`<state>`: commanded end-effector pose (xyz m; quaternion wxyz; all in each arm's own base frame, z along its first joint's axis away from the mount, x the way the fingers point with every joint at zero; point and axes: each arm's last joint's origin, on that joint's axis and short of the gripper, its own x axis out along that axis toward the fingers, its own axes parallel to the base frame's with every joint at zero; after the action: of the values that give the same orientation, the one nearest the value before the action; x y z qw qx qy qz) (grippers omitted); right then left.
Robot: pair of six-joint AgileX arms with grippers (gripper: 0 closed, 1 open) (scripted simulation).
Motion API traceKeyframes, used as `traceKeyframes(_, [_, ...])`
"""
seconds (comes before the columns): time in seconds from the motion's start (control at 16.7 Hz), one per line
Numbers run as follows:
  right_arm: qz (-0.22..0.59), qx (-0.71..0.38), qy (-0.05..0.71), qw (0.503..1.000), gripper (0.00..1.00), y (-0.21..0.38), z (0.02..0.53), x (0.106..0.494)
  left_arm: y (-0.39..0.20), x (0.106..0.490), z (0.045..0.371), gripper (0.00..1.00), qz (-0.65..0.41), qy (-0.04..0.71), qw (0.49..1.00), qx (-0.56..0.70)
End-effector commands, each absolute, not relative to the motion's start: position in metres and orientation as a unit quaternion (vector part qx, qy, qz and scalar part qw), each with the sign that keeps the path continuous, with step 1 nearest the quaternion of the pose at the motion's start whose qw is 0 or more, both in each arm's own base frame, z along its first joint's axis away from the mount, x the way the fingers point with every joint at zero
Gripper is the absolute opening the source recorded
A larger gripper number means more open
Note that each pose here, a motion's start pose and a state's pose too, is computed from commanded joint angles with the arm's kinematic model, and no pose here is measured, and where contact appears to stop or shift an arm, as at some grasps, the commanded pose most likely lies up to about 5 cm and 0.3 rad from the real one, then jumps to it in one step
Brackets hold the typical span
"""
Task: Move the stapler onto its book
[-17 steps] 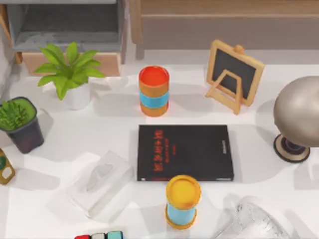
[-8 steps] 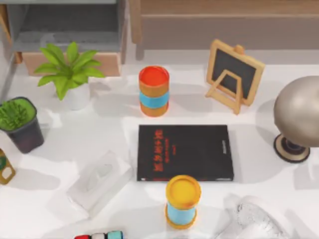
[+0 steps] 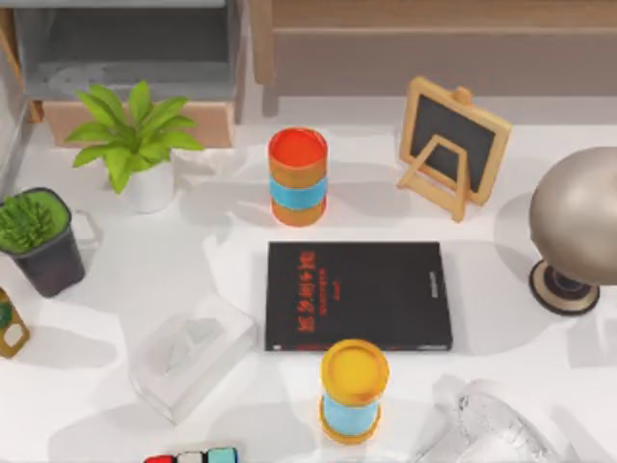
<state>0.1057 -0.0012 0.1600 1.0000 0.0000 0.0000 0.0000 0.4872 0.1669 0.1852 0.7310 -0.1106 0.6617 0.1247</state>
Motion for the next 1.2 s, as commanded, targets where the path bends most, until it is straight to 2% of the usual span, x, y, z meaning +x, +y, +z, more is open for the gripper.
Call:
traceKeyframes(0.6, [0.000, 0.000, 0.000, 1.000, 1.00, -0.001, 0.160, 0.106, 0.171, 0.482, 0.185, 1.00, 0.124, 0.661, 0.731, -0.113])
traceKeyframes(1.02, [0.000, 0.000, 0.000, 1.000, 1.00, -0.001, 0.160, 0.106, 0.170, 0.491, 0.139, 1.00, 0.125, 0.661, 0.732, -0.111])
traceKeyframes(1.2, [0.000, 0.000, 0.000, 1.000, 1.00, -0.001, 0.160, 0.106, 0.169, 0.492, 0.135, 1.00, 0.125, 0.662, 0.731, -0.111])
